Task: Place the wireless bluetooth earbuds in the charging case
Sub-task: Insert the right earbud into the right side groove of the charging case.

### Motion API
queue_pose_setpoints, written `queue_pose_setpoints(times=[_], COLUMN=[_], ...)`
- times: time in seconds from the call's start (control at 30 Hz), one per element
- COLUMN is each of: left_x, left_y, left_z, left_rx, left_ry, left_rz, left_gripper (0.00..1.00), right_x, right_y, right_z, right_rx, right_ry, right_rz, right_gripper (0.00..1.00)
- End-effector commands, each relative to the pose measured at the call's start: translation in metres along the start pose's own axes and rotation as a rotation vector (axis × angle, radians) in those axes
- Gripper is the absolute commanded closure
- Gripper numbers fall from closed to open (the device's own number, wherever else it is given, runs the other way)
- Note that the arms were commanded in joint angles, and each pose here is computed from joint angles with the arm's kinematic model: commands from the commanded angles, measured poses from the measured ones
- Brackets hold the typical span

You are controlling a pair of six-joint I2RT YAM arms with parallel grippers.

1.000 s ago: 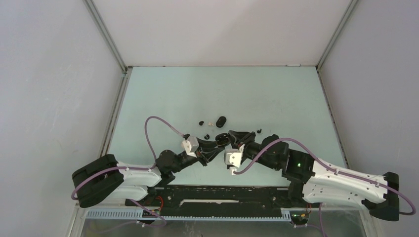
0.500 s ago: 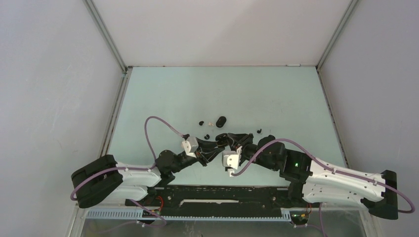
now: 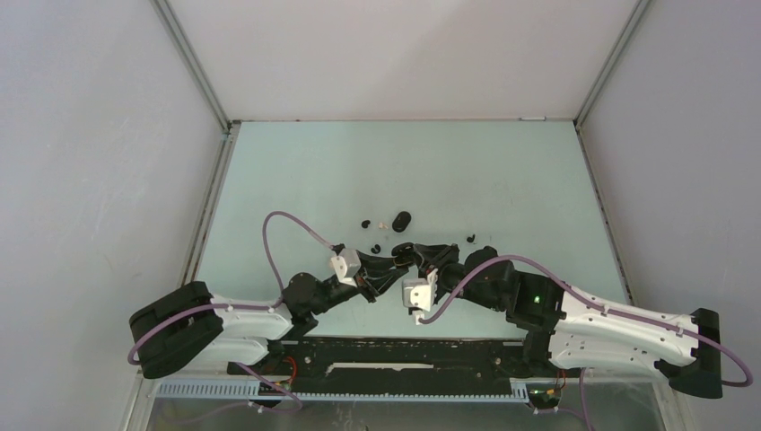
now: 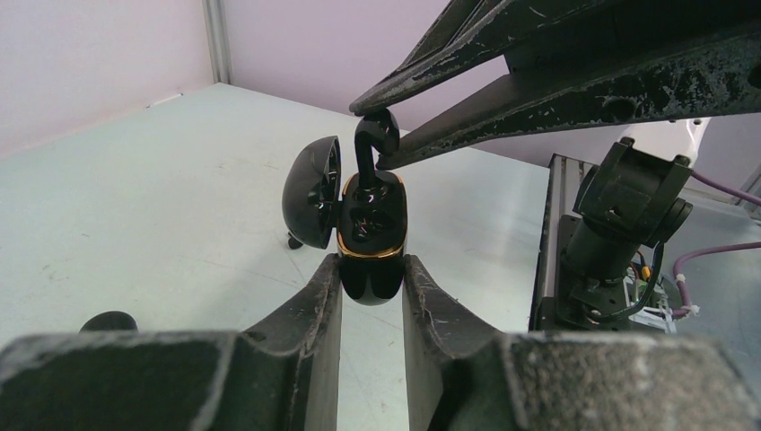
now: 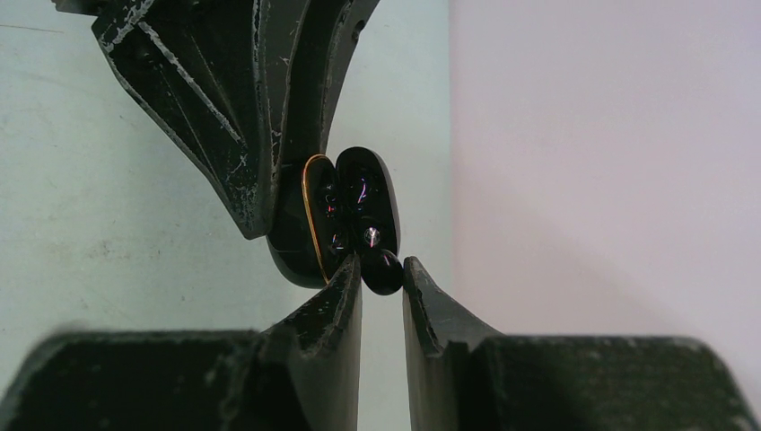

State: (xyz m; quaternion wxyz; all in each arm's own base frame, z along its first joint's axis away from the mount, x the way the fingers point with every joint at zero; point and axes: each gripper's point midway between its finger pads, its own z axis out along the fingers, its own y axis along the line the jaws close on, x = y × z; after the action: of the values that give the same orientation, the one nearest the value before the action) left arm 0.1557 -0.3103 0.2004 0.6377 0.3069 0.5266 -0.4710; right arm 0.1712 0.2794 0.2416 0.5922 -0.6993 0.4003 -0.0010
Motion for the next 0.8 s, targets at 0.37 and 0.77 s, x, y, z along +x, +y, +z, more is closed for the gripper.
queue_pose_setpoints(times=[0.37, 0.77], left_x=[-0.016, -0.017], left_y=[-0.005, -0.001], left_z=[0.002, 0.0], left_rx=[0.028, 0.002], left_ry=[-0.057, -0.061], left_rz=[0.056, 0.059], left_gripper=[1.0, 1.0], right_x=[-0.007, -0.007], right_y=[0.009, 0.002], right_z=[0.002, -0.001], right_rx=[-0.049, -0.022], right_ry=[-0.025, -0.014], right_rz=[-0.021, 0.028], right_gripper=[0.89, 0.86])
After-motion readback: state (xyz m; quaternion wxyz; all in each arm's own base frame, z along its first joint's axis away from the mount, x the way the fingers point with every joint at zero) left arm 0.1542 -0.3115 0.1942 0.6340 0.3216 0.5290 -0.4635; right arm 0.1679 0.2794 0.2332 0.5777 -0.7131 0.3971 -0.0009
